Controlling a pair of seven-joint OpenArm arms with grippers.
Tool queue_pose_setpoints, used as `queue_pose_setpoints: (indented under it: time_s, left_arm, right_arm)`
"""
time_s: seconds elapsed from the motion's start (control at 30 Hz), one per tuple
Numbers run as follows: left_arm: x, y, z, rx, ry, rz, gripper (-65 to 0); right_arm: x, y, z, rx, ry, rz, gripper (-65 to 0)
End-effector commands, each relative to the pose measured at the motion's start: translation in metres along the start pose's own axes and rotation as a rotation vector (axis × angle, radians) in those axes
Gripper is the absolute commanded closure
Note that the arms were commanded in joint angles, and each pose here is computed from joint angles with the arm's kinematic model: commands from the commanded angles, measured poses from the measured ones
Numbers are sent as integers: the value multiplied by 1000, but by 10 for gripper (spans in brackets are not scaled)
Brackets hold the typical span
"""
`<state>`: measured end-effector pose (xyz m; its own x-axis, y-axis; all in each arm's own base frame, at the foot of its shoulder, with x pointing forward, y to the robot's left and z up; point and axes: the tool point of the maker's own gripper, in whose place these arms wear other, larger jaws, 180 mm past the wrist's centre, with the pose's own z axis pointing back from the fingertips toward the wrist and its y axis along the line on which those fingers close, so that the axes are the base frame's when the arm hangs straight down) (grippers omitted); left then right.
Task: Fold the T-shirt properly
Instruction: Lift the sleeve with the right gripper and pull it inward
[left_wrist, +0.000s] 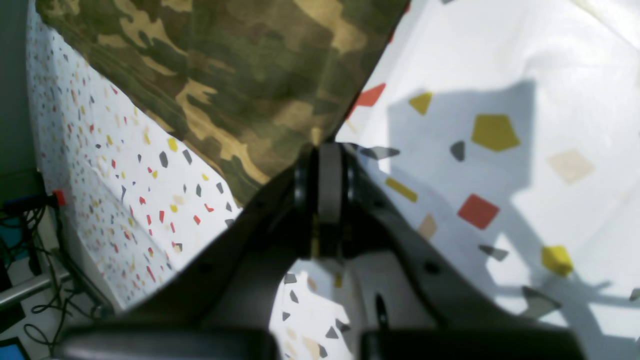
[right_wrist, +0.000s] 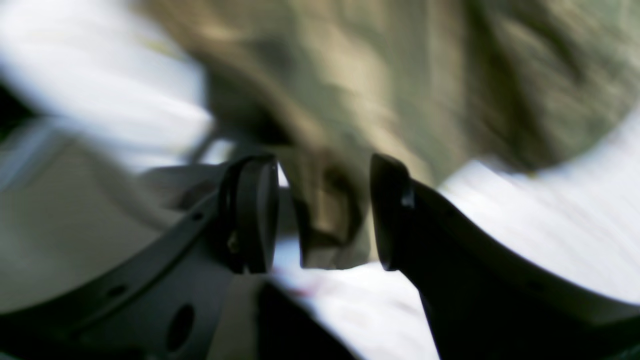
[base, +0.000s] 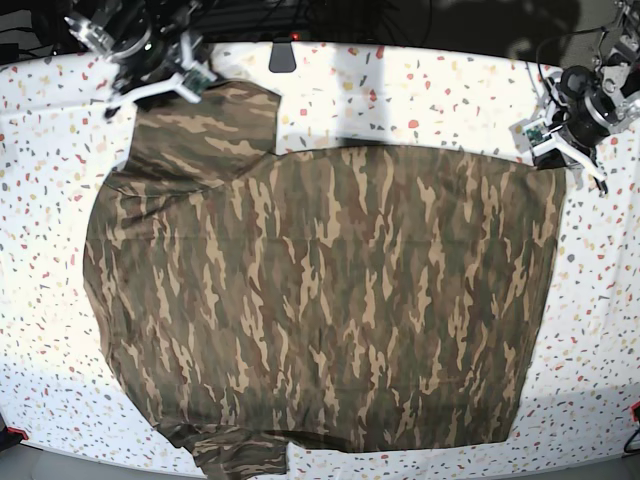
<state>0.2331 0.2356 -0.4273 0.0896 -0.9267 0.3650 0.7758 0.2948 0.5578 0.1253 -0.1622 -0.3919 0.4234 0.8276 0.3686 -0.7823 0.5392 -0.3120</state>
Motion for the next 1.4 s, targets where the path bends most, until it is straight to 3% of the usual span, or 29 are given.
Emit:
queue_pose_setpoints:
  time_s: [0.0, 0.27, 0.47, 0.63, 0.9, 1.37]
  left_arm:
    - [-3, 8, 3, 11, 9, -20, 0]
    - [-3, 8, 3, 11, 9, -20, 0]
    - [-3, 8, 3, 11, 9, -20, 0]
    - [-3, 8, 3, 11, 9, -20, 0]
    - [-3, 8, 3, 11, 9, -20, 0]
    - [-3, 8, 3, 11, 9, -20, 0]
  right_arm:
    - [11, -10, 7, -33, -38, 14, -298]
    - [11, -13, 9, -47, -20, 31, -298]
    - [17, 4, 9, 40, -55, 98, -298]
    - [14, 4, 8, 44, -48, 98, -361]
    - [-7, 8, 0, 60, 25, 89, -360]
    - [-20, 2, -10, 53, 63, 77, -359]
